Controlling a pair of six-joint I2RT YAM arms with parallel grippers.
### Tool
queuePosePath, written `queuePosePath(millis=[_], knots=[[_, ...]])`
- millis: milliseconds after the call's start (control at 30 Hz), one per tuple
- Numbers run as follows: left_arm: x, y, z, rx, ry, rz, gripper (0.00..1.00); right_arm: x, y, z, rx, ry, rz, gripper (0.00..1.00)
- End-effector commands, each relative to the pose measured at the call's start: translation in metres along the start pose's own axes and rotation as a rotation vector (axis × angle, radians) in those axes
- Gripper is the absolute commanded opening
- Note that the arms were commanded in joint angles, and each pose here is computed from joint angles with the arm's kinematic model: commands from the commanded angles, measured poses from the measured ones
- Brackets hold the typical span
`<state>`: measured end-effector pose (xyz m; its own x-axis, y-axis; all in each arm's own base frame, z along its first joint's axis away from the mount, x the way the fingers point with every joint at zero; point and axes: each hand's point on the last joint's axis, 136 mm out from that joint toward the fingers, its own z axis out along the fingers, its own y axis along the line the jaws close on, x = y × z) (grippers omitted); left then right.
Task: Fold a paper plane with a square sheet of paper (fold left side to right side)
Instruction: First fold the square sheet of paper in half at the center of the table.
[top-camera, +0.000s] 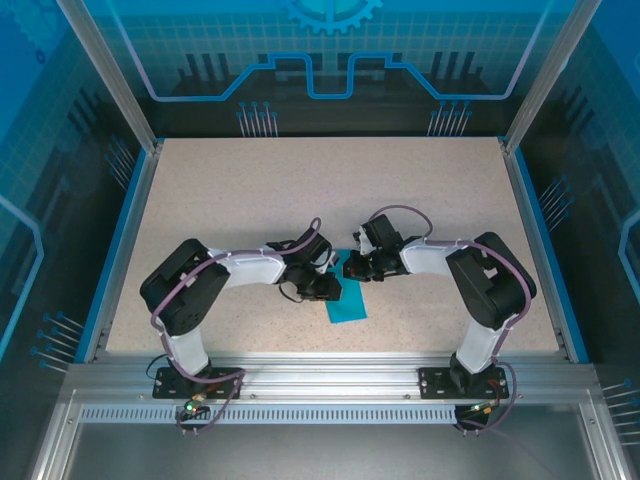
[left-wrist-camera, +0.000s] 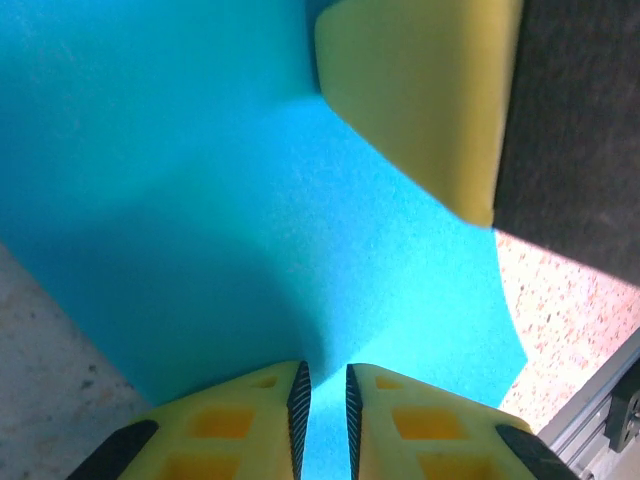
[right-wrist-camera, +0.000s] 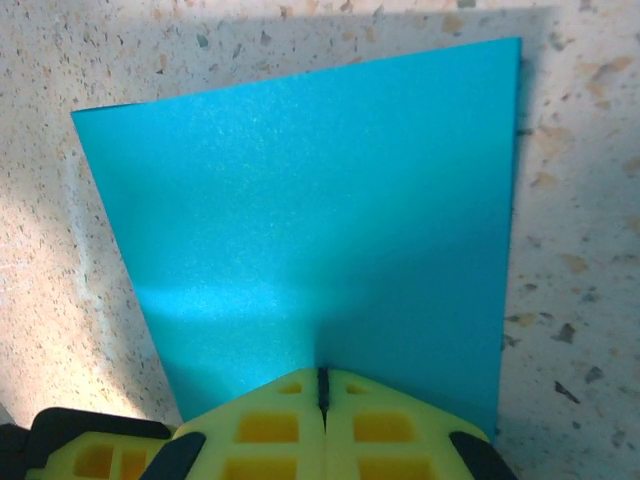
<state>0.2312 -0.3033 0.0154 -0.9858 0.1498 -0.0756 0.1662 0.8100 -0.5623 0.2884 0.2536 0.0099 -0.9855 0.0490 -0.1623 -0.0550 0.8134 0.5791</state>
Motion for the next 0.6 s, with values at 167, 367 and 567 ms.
queuePosePath(millis=[167, 367, 567], knots=[[0.055, 0.014, 0.003, -0.035, 0.131, -0.059, 0.22, 0.032, -0.057, 0.01, 0.195, 0.097, 0.101, 0.01], [0.058, 0.007, -0.007, 0.01, 0.106, -0.058, 0.23, 0.034, -0.058, 0.01, 0.202, 0.1, 0.1, 0.01], [0.032, -0.013, -0.042, 0.075, -0.025, -0.027, 0.24, 0.033, -0.057, 0.009, 0.198, 0.098, 0.096, 0.01]])
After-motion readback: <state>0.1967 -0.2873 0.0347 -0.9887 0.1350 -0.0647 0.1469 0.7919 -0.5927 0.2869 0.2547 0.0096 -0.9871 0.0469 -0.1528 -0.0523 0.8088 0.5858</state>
